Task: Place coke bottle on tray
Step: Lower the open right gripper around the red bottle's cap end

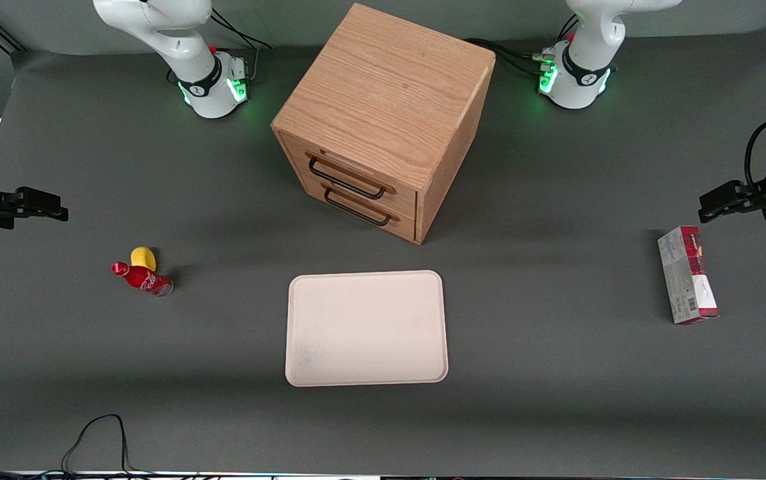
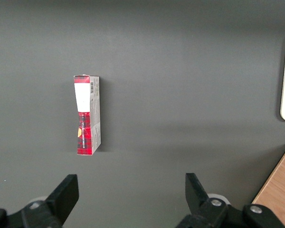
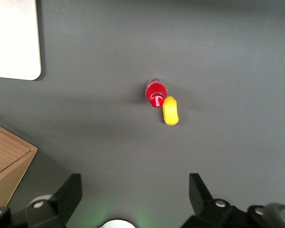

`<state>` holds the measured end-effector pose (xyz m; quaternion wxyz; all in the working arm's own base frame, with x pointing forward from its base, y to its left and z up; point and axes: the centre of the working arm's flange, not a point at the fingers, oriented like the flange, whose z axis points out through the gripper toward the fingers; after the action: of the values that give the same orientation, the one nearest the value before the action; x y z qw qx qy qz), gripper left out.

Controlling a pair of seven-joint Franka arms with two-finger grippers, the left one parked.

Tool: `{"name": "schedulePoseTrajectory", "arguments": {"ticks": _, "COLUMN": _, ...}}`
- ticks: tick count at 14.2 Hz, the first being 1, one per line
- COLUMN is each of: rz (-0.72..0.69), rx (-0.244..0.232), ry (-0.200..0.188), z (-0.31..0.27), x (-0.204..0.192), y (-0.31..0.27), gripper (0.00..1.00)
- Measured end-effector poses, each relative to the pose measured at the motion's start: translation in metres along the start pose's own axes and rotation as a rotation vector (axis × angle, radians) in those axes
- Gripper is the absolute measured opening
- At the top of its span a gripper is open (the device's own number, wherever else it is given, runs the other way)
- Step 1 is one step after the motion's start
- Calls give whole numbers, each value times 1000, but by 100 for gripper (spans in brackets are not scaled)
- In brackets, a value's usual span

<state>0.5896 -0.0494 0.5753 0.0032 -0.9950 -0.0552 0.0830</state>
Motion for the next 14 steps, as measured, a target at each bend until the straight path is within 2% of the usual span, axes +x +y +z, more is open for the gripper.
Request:
{"name": "schedulePoseTrajectory", "arguments": {"ticks": 4, "rz": -1, "rx": 5, "ry": -28, "z": 19, "x": 1, "y": 0, "gripper": 100}}
{"name": "schedulePoseTrajectory", "arguments": {"ticks": 6, "rz": -1, "rx": 2, "ry": -16, "z": 43, "x": 7, "y": 1, "gripper": 100}}
{"name": "schedulePoseTrajectory", "arguments": {"ticks": 9, "rz": -3, "rx": -8, "ry": 28, "z": 97, "x": 20, "y": 4, "gripper": 100}}
{"name": "schedulePoseTrajectory", "arguments": {"ticks": 14, "rz": -10, "rx": -29, "ry": 130, "z": 186, "x": 25, "y": 4, "gripper": 100}}
